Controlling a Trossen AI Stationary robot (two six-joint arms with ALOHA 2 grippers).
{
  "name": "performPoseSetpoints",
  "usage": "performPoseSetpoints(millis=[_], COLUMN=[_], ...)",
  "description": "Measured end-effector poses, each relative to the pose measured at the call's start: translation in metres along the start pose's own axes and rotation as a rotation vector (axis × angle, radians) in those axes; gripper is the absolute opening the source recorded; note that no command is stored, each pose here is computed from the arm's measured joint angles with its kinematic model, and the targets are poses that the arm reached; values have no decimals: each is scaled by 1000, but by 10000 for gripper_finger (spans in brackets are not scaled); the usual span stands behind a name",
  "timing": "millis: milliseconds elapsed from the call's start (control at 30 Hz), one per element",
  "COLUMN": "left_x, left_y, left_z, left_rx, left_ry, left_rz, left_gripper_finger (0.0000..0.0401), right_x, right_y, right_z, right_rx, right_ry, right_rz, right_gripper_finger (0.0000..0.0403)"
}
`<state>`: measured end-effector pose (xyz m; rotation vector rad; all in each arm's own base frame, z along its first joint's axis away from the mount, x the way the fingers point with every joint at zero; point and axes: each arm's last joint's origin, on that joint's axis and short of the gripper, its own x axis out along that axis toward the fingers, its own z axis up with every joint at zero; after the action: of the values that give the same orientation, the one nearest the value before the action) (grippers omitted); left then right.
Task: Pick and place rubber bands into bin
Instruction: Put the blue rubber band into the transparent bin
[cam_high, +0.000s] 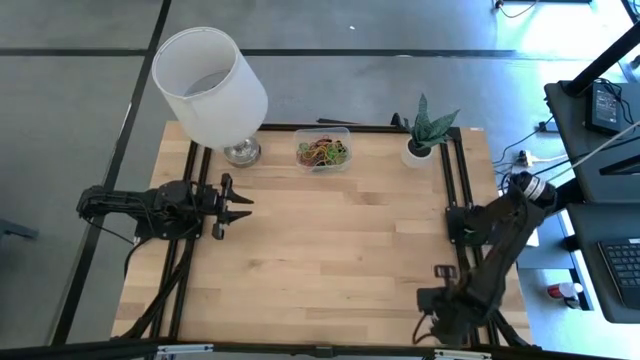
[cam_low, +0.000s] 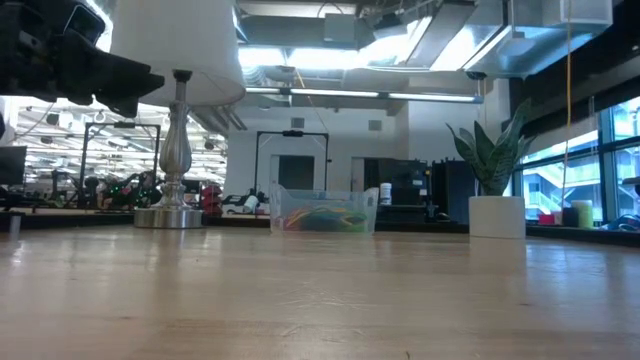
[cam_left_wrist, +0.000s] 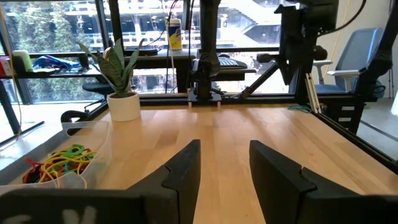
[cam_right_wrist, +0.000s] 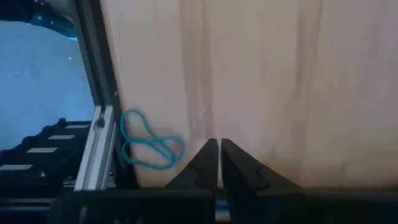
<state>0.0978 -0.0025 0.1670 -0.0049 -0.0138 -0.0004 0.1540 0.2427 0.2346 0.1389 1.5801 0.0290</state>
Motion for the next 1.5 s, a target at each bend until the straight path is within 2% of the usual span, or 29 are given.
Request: performPoseSetpoints(millis=[167, 333, 500, 767, 967, 1133, 1300, 1400, 1500], left_x=[0, 0, 0, 0, 0, 0, 0, 0, 0], left_y=[0, 0, 0, 0, 0, 0, 0, 0, 0], left_z=[0, 0, 0, 0, 0, 0, 0, 0, 0], left_rx=[0, 0, 0, 0, 0, 0, 0, 0, 0], left_ry=[0, -1, -1, -1, -1, -1, 0, 0, -1], left_rz=[0, 0, 0, 0, 0, 0, 0, 0, 0], left_gripper_finger=[131, 131, 131, 131, 131, 131, 131, 131, 131], right_x=[11, 20, 30, 53, 81, 110, 126, 130, 131], right_y=[14, 22, 27, 40, 39, 31, 16, 11, 6], right_z=[-17, -23, -23, -1, 5, 2, -4, -4, 0], right_rx=[133, 446, 607, 698, 712, 745, 776, 774, 765], right_ry=[42, 85, 209, 311, 418, 432, 437, 440, 448], right_rz=[-11, -16, -33, 64, 4, 105, 106, 100, 101], right_gripper_finger=[63, 113, 155, 197, 201, 201, 196, 169, 113])
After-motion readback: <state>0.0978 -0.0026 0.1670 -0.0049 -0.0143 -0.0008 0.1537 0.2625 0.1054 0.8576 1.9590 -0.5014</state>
